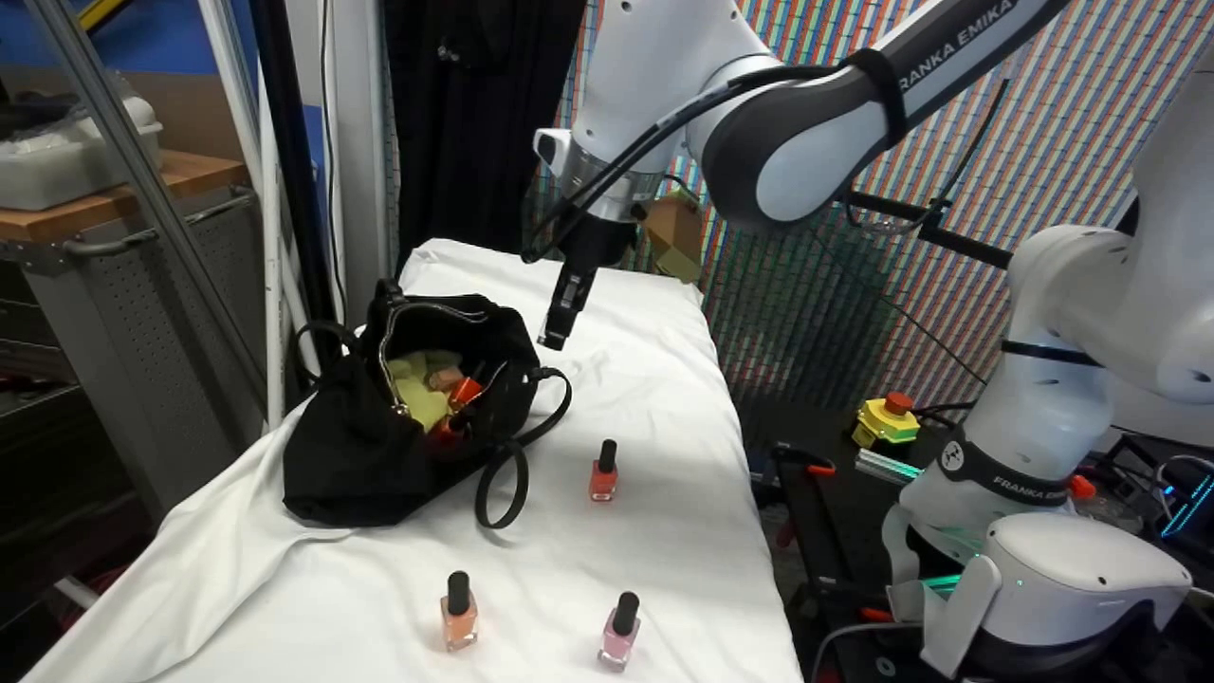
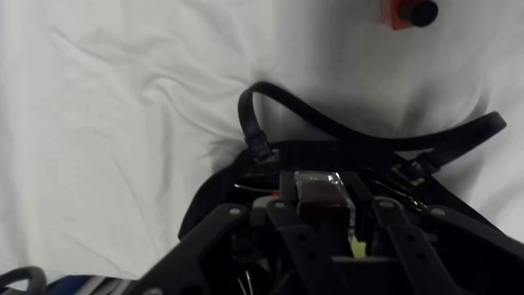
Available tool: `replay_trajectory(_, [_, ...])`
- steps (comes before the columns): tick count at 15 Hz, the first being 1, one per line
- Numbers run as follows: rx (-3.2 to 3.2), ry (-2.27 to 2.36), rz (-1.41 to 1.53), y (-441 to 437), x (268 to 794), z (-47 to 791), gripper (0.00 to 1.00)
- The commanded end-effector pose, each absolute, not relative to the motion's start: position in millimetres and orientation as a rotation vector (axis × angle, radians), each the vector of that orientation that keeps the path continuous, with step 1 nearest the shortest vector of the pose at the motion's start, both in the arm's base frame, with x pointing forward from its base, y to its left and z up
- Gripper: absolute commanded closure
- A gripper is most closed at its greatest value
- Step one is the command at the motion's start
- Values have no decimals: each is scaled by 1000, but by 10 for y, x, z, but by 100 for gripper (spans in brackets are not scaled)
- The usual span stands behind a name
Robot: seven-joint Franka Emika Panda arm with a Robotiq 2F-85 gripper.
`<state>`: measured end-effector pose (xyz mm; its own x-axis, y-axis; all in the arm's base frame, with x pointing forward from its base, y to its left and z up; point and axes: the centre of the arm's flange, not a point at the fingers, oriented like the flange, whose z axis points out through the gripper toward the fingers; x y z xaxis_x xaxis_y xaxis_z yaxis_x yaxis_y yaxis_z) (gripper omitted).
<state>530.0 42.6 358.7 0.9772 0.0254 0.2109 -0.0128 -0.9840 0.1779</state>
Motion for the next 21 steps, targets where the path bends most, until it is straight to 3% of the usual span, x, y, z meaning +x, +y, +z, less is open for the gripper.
replay_trajectory(1, [2949, 124, 325, 672, 5973, 3592, 84])
replay_trajectory(13, [2921, 184, 324, 804, 6971, 3171, 84])
replay_trajectory(14, [2923, 174, 321, 776, 7005, 3157, 66])
replay_trajectory(15, [2927, 163, 319, 733, 7017, 3159, 34])
replay_trajectory(16, [2930, 157, 312, 697, 7020, 3148, 33])
replay_trajectory(21, [2980, 153, 282, 471, 6778, 3349, 2])
